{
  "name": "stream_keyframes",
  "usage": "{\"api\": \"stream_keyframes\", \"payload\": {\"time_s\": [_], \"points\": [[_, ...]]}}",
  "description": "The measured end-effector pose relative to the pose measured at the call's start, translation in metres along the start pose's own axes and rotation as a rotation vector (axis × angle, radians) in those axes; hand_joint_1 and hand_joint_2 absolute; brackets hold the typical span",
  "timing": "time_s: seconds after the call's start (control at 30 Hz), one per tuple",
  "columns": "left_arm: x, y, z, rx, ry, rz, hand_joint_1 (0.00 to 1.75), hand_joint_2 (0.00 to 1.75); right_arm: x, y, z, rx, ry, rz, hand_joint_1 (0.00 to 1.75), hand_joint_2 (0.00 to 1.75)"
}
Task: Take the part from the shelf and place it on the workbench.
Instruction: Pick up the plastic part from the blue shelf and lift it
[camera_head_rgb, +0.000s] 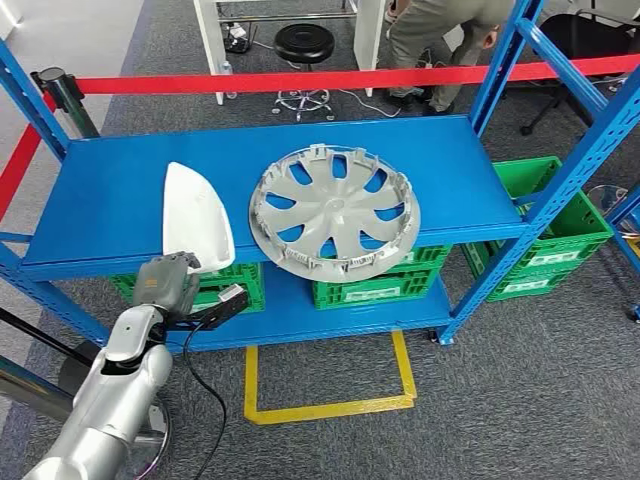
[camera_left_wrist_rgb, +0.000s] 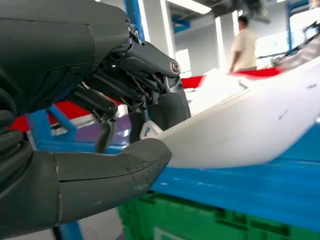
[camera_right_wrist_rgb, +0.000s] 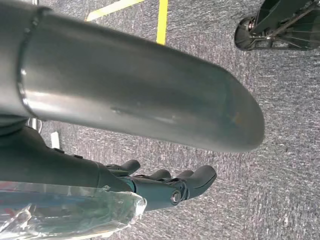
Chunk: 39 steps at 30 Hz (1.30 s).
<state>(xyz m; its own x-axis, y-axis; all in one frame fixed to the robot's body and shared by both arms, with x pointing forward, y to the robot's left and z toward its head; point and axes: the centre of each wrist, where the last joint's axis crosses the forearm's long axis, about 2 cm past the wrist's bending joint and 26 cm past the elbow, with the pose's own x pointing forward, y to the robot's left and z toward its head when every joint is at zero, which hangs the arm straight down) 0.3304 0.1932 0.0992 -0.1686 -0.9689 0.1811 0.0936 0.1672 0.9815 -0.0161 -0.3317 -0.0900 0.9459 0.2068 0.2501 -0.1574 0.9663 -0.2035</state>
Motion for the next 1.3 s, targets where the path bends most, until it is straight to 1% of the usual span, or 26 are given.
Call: {"api": "stream_keyframes", "payload": {"time_s": [0.07, 0.2, 0.67, 0.8, 0.9, 1.07, 1.17, 1.3], "points": [[0.000, 0.000, 0.000, 0.001, 0.000, -0.001, 1.57, 1.75, 0.000, 0.000, 0.000, 0.001, 0.000, 0.000, 0.00, 0.00], [-0.001, 0.003, -0.004, 0.010, -0.003, -0.011, 1.75, 1.75, 0.000, 0.002, 0.000, 0.004, 0.000, -0.001, 0.00, 0.00], [-0.002, 0.005, -0.007, 0.053, -0.006, -0.040, 1.75, 1.75, 0.000, 0.002, -0.001, 0.003, -0.004, -0.002, 0.00, 0.00], [-0.001, 0.009, -0.007, 0.114, -0.015, -0.071, 1.75, 1.75, 0.000, 0.002, -0.001, -0.001, -0.005, -0.001, 0.00, 0.00], [0.002, 0.023, -0.011, 0.216, -0.053, -0.105, 1.75, 1.75, 0.000, 0.001, -0.001, -0.007, -0.015, 0.000, 0.00, 0.00], [0.010, 0.067, -0.020, 0.389, -0.120, -0.148, 1.75, 1.75, -0.001, -0.001, -0.001, -0.009, -0.036, 0.002, 0.00, 0.00], [0.013, 0.087, -0.022, 0.462, -0.146, -0.164, 1.75, 1.75, -0.001, -0.001, -0.002, -0.007, -0.041, 0.002, 0.00, 0.00], [0.015, 0.103, -0.022, 0.524, -0.166, -0.181, 1.75, 1.75, -0.002, -0.001, -0.002, -0.005, -0.041, 0.002, 0.00, 0.00]]}}
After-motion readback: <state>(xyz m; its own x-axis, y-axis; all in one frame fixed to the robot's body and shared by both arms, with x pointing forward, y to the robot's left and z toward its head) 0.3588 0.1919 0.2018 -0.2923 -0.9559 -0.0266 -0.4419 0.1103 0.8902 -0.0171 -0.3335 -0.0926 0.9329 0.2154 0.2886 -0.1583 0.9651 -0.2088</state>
